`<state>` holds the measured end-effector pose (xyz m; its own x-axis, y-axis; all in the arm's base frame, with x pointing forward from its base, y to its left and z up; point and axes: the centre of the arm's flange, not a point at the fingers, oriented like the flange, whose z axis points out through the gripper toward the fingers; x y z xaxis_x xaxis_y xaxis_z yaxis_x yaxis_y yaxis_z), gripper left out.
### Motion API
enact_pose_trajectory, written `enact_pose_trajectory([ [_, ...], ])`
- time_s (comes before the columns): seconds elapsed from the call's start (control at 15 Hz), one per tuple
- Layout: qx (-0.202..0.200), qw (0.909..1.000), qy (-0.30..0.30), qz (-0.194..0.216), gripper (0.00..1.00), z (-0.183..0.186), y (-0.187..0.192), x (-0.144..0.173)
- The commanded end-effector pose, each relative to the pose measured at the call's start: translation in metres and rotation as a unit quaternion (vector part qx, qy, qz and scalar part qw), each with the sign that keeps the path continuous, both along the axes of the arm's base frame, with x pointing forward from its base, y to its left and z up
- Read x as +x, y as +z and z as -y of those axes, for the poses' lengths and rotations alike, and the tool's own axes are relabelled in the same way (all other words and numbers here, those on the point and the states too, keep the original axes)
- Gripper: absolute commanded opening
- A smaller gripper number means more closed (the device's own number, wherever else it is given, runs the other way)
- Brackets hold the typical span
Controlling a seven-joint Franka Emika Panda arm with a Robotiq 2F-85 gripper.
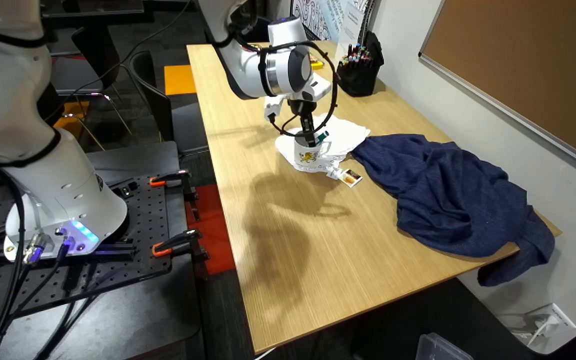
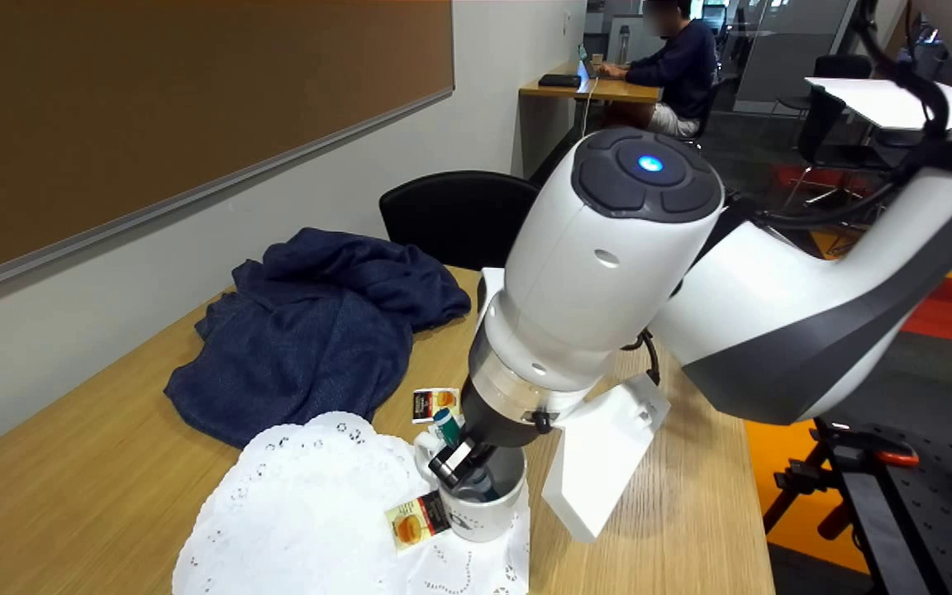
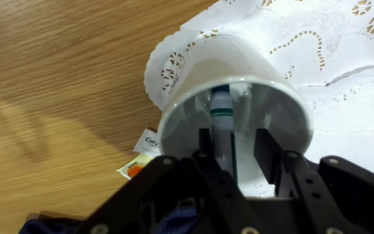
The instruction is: Put the green marker on the table
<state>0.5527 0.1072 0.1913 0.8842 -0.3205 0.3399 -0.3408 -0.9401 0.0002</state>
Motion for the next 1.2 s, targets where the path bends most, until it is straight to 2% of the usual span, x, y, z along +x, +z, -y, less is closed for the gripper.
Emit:
enact_pose_trajectory([
  [0.0, -0.006, 0.9998, 0.016, 0.003, 0.1, 0.002, -0.002, 0.008],
  [0.07, -0.007, 0.9998, 0.018, 0.003, 0.01, 0.002, -0.002, 0.007],
  [0.13, -0.009, 0.9998, 0.019, 0.003, 0.01, 0.001, -0.001, 0.006],
  [0.2, -0.011, 0.9997, 0.021, 0.003, 0.05, 0.0, 0.001, 0.003],
  [0.47, -0.029, 0.9991, 0.029, 0.012, 0.05, -0.006, 0.02, -0.017],
  [0.8, -0.064, 0.9936, 0.063, 0.067, 0.05, -0.018, 0.069, -0.042],
  [1.13, -0.082, 0.9876, 0.065, 0.118, 0.05, -0.011, 0.129, -0.063],
])
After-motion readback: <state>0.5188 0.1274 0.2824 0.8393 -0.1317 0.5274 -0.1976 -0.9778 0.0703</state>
